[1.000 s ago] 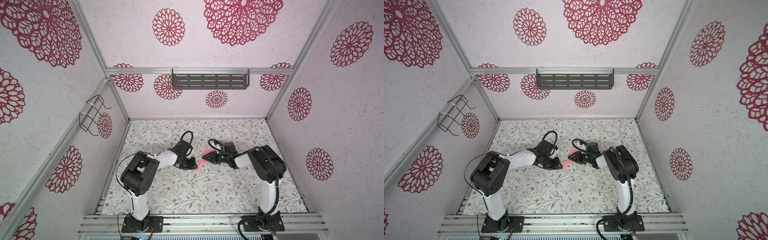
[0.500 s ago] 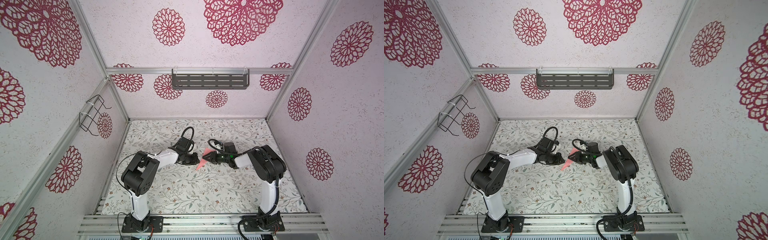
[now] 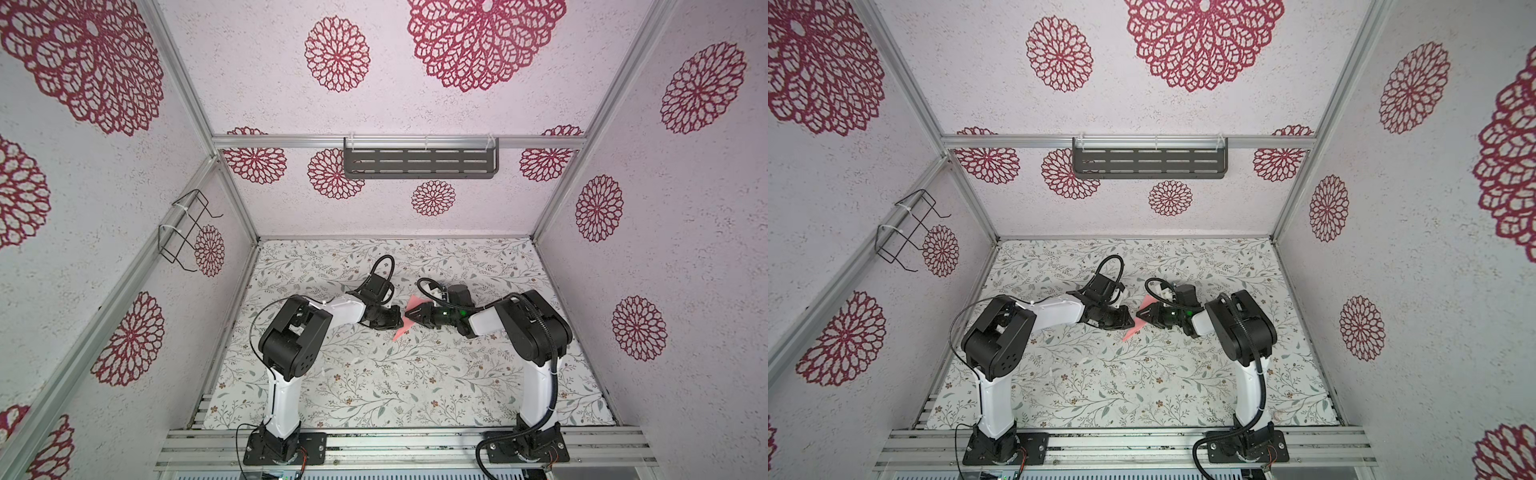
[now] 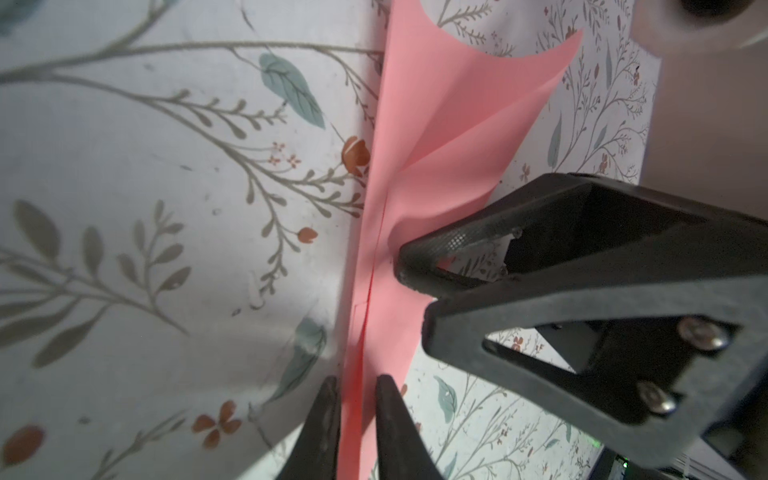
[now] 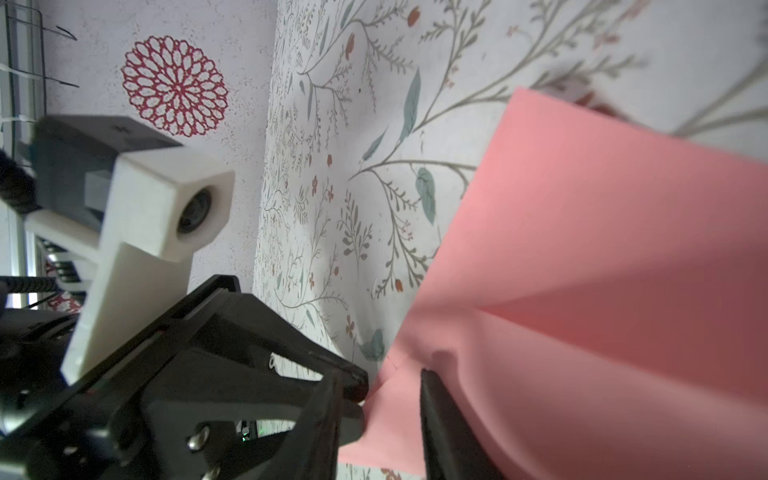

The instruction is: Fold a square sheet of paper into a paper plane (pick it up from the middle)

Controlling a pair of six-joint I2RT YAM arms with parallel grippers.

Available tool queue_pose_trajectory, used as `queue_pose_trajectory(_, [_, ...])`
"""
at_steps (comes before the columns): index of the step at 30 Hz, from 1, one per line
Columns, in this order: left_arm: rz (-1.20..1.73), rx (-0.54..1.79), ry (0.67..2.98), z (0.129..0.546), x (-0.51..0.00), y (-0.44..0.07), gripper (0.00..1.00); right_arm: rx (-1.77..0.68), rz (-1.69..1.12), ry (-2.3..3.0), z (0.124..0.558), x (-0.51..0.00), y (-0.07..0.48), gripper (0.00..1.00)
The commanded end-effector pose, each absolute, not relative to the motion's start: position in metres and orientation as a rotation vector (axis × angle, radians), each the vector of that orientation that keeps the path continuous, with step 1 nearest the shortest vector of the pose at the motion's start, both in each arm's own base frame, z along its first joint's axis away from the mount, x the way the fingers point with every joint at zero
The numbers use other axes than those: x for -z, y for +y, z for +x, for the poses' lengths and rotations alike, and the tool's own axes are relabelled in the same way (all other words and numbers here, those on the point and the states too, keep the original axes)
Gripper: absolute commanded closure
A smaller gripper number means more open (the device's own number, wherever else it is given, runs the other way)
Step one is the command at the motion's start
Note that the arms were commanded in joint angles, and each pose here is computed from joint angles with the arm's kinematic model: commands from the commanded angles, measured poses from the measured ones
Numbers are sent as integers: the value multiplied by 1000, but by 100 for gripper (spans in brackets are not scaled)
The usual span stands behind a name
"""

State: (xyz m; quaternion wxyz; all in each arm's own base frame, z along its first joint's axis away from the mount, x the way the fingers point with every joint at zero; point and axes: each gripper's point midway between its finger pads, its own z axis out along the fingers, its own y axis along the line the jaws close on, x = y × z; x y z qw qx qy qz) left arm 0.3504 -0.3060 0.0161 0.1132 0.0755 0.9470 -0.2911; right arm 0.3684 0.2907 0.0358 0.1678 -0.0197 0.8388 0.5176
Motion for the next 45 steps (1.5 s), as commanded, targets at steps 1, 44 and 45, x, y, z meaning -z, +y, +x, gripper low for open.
queue_pose_trajectory(1, [250, 777, 2832, 343, -3, -302, 81, -1434, 17, 2427, 368, -22, 285, 64])
queue_pose_trajectory(44, [296, 613, 2912, 329, 14, -288, 89, -1502, -75, 2472, 334, -20, 300, 85])
queue_pose_trajectory(45, [295, 622, 2900, 331, 9, -289, 89, -1492, -69, 2487, 333, -16, 299, 85])
